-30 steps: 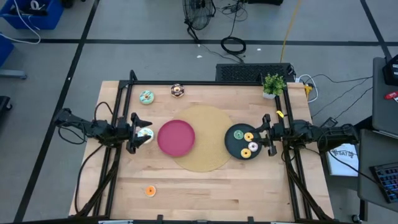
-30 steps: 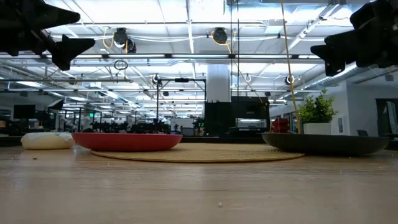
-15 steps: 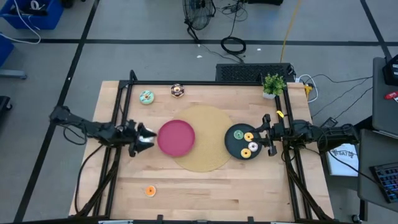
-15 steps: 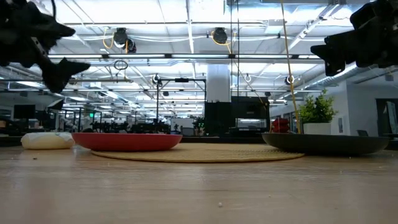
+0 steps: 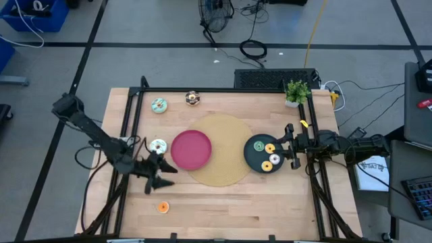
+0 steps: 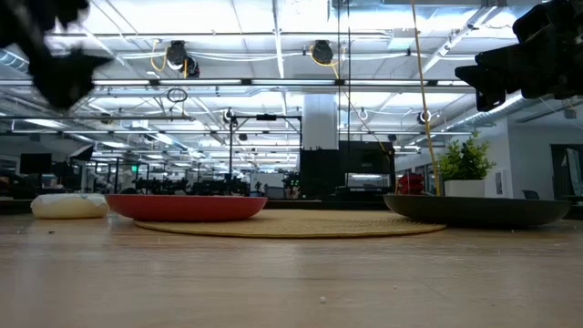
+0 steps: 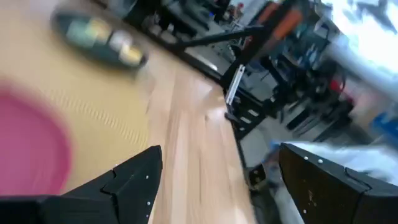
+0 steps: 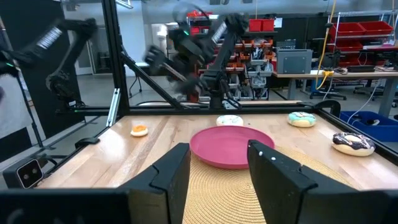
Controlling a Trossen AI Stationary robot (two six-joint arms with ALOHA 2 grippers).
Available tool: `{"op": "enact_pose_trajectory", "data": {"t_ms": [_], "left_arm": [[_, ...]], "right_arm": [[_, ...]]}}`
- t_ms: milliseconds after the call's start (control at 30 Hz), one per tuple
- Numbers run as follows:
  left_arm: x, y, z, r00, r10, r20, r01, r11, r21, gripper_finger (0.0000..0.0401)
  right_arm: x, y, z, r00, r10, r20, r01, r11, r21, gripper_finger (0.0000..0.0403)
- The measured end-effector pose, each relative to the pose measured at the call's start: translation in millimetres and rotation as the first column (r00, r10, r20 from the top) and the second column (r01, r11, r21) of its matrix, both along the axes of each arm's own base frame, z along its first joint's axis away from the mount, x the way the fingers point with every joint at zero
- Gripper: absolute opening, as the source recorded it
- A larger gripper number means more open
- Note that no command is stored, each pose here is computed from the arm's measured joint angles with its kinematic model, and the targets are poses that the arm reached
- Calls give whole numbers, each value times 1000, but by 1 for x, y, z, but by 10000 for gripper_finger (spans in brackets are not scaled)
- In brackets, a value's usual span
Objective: Pick & Place donuts
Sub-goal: Put the small orange donut on the black plate
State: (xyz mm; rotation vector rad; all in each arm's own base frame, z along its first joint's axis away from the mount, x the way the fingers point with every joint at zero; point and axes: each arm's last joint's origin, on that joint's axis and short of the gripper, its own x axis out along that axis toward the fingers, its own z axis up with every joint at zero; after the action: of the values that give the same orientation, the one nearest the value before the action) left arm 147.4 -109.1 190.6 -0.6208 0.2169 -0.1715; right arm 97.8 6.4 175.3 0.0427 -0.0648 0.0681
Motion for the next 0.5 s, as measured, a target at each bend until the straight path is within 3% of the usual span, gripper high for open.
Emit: {"op": "enact_pose_trajectory", "data": {"t_ms": [67, 133, 267, 367, 500], "left_arm": [[17, -21, 21, 1000, -10, 27, 5, 983, 182, 319], [36, -42, 39, 1000, -22, 3, 20, 940, 341, 319], [70, -74, 58, 970, 9, -244, 120, 853, 508, 319], [89, -90, 58, 868, 94, -487, 179, 856, 484, 319], [105, -109, 42, 633, 152, -759, 260, 882, 394, 319]], "right_arm": [[0, 0, 0, 1000, 0, 0, 0, 1000, 0, 150], [0, 0, 0, 1000, 0, 0, 0, 1000, 0, 151], [0, 0, 0, 1000, 0, 0, 0, 1000, 0, 152], [0, 0, 0, 1000, 0, 0, 0, 1000, 0, 151], [0, 0, 0, 1000, 0, 0, 0, 1000, 0, 152]]}}
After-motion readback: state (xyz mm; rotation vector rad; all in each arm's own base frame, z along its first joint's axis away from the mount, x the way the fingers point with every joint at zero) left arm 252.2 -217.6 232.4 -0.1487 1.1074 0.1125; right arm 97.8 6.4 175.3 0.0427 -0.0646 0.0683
